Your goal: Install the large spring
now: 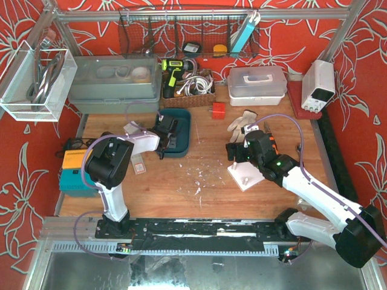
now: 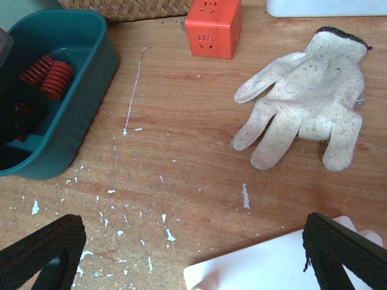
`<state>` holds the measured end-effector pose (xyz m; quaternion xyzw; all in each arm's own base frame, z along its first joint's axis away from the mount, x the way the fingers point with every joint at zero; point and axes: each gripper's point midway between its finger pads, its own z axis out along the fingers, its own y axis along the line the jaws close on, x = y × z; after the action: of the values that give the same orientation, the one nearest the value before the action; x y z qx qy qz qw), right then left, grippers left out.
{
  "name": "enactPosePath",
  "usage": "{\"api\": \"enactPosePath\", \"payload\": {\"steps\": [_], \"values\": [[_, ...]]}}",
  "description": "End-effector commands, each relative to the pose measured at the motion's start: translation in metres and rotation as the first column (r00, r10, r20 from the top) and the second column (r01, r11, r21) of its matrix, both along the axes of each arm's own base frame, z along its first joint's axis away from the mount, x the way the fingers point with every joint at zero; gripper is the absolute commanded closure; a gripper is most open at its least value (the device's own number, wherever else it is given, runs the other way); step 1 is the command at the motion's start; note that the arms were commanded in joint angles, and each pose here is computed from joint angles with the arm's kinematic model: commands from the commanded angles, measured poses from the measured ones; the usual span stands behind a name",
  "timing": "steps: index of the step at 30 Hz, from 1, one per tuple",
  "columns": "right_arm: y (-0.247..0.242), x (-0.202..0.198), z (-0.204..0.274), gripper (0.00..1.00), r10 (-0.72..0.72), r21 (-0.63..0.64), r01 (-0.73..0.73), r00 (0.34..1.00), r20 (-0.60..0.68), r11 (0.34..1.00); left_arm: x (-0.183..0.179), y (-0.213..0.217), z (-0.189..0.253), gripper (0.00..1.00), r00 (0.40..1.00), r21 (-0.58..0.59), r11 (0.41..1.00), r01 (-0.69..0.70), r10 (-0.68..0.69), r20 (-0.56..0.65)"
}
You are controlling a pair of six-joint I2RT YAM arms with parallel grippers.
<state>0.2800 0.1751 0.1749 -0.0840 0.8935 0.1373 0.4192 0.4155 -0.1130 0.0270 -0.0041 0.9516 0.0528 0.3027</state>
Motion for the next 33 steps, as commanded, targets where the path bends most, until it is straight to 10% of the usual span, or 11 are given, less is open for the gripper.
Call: {"api": "enactPosePath", "payload": {"steps": [1,21,33], "values": [[-0.003,0.000,-0.001,0.02,-0.006,-0.019,0.006,1.000,0.016,1.000,-0.017,0.003,-0.017,0.71,0.996,0.019,1.000,0.020,-0.018,-0.090],[-0.009,-0.001,0.010,0.01,-0.039,-0.013,0.040,0.999,0.016,0.999,-0.032,-0.059,0.110,0.88,0.906,-0.240,0.912,0.332,-0.237,0.350],[0.038,-0.021,0.015,0.03,0.176,0.162,-0.162,0.981,-0.079,0.973,-0.123,-0.093,0.174,0.89,0.540,-0.133,0.725,0.676,-0.365,0.758]]}}
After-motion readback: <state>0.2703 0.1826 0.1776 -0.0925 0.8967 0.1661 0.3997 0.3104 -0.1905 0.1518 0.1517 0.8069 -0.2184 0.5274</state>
